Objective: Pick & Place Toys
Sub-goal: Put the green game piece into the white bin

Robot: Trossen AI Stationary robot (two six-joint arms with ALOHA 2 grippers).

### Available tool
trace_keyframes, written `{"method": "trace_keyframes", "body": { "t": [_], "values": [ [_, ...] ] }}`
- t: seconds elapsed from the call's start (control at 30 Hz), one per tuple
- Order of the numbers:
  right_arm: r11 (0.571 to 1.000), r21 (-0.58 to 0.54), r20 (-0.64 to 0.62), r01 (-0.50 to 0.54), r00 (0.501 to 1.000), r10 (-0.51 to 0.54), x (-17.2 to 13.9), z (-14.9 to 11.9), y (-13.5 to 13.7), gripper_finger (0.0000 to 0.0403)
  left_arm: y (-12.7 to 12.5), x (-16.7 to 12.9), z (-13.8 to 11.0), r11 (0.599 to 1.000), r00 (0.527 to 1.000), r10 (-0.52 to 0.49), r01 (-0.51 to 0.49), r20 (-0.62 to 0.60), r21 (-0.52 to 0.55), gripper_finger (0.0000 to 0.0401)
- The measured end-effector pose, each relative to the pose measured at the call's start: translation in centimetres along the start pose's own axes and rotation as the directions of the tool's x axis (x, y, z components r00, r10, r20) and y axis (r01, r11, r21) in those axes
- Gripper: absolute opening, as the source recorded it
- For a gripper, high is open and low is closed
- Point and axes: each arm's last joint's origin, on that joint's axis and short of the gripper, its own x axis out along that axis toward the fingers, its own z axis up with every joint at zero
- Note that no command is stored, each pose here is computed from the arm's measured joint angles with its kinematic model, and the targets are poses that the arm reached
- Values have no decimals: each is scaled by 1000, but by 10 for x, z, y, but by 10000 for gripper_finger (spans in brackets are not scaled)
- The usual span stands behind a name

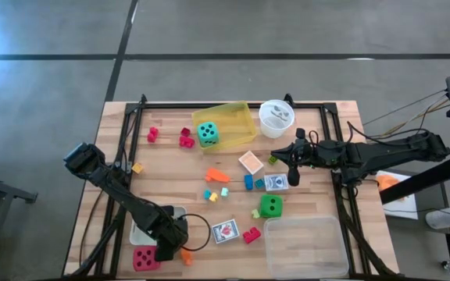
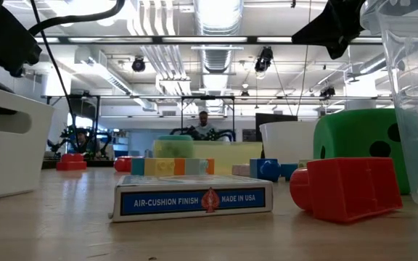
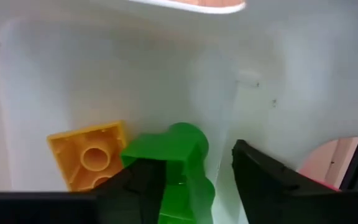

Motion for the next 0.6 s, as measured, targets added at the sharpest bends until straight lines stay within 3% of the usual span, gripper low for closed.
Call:
{"method": "trace_keyframes", "body": {
  "t": [0.2,0.6],
  "values": [
    [1000,-1,0,0,1000,0,0,0,0,20,-1,-3,0,1000,1000,5,-4,-21,21,204],
    [1000,-2,0,0,1000,0,0,0,0,20,-3,-12,0,999,999,28,-27,-47,25,205]
  ]
}}
